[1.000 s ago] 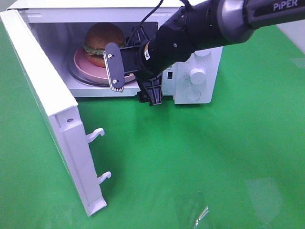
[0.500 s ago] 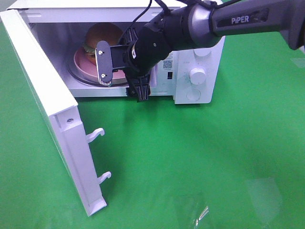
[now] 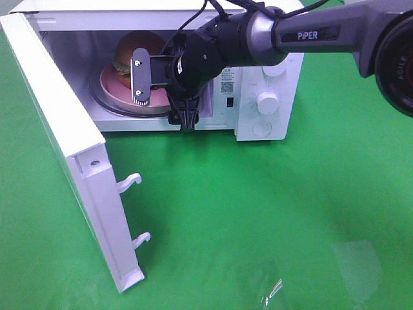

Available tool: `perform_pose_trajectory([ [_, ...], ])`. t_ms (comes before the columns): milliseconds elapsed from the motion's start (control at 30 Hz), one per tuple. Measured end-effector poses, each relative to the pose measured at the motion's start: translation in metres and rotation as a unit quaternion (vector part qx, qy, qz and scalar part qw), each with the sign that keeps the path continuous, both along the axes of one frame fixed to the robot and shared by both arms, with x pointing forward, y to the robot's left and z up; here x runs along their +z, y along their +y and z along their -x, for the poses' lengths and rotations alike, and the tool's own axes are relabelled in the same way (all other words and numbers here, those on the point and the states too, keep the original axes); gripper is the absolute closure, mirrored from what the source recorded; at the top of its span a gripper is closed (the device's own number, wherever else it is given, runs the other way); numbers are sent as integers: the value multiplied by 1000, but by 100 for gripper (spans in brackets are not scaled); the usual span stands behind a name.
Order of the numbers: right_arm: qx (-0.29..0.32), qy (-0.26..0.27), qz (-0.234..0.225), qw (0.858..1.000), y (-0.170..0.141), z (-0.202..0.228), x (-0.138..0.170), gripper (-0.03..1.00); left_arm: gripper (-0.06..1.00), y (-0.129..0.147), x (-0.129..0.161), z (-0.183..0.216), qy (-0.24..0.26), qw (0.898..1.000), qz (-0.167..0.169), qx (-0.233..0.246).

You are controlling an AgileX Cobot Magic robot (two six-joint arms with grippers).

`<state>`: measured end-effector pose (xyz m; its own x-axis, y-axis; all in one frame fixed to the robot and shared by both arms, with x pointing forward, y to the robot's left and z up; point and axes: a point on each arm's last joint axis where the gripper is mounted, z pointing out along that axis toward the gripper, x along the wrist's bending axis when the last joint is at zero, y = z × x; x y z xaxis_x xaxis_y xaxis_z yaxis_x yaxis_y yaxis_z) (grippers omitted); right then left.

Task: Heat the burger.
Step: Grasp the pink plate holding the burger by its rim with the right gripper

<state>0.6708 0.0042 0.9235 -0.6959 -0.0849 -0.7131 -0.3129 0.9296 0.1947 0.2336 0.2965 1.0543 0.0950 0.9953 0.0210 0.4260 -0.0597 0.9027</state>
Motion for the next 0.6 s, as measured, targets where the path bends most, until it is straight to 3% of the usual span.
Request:
perform_pose_trajectory([
  [400, -9, 20, -13, 1000, 5, -4, -23, 13, -1, 0, 0, 0, 0, 1000, -1, 1],
  [500, -11, 22, -17, 1000, 5, -4, -22, 22, -1, 0, 0, 0, 0, 1000, -1, 1],
  [533, -14, 28, -16, 999, 5, -4, -23, 31, -1, 0, 0, 0, 0, 1000, -1, 1],
  [567, -14, 28, -16, 999, 5, -4, -23, 31, -1, 0, 0, 0, 0, 1000, -1, 1],
  [600, -18, 38, -13, 999, 4, -3, -24, 43, -1, 0, 0, 0, 0, 1000, -1, 1],
])
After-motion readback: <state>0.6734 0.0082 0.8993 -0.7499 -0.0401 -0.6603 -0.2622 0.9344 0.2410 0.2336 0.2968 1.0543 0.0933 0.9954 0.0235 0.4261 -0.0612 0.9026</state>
